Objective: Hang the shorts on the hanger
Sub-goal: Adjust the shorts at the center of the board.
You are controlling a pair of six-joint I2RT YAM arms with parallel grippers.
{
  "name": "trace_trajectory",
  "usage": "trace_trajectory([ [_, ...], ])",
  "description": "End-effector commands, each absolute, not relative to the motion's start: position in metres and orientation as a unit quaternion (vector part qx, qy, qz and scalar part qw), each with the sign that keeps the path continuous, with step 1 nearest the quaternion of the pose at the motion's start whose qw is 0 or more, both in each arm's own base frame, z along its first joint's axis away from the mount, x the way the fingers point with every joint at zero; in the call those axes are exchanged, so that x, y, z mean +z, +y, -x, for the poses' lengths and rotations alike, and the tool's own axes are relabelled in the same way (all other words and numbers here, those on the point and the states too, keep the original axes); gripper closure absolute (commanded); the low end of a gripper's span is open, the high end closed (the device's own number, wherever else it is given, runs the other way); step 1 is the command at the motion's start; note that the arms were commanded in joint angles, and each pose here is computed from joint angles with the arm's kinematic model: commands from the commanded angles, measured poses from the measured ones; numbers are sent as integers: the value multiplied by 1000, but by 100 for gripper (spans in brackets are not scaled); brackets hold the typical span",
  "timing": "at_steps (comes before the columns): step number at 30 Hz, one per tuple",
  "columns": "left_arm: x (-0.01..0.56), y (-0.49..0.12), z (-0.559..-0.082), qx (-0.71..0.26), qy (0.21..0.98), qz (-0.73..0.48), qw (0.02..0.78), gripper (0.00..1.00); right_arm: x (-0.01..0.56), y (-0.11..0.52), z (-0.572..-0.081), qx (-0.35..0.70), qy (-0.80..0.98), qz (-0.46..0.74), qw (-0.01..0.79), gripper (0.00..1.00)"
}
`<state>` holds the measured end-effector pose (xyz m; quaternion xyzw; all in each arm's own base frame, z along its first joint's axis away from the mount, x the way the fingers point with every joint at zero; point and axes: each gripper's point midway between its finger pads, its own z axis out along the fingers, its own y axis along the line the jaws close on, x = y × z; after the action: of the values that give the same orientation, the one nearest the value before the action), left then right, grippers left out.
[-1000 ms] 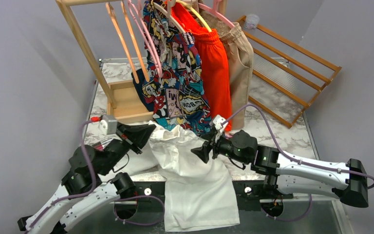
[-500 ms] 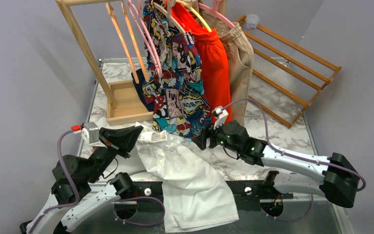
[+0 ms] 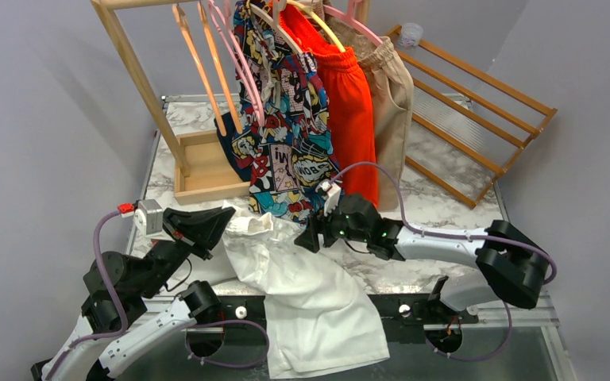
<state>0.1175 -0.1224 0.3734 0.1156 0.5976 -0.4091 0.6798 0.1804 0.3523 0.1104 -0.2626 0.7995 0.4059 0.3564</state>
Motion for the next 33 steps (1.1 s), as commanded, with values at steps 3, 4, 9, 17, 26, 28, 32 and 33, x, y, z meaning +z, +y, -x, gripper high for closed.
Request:
trace_trajectory([
  [3, 401, -123, -107, -432, 568, -128, 689, 100, 110, 374, -191, 415, 787, 277, 362, 30],
  [4, 403, -124, -107, -433, 566, -129, 689, 100, 108, 375, -193, 413, 787, 277, 365, 30],
  [9, 407, -129, -107, -437, 562, -139, 688, 100, 106, 387, -195, 423, 777, 291, 364, 42],
  [17, 419, -128, -106, -440, 555, -138, 693, 100, 204, 358, -179, 457, 682, 309, 479, 99],
  [26, 461, -140, -130, -399, 518, -143, 743, 100, 362, 271, -202, 318, 605, 283, 673, 99],
  [28, 490, -148, -143, -372, 499, -149, 768, 100, 408, 262, -202, 303, 572, 284, 707, 99],
  [32, 548, -169, -160, -351, 462, -163, 798, 100, 476, 252, -173, 332, 497, 315, 737, 99],
  [33, 552, -170, -162, -350, 460, -161, 800, 100, 481, 251, -162, 348, 482, 325, 736, 99],
])
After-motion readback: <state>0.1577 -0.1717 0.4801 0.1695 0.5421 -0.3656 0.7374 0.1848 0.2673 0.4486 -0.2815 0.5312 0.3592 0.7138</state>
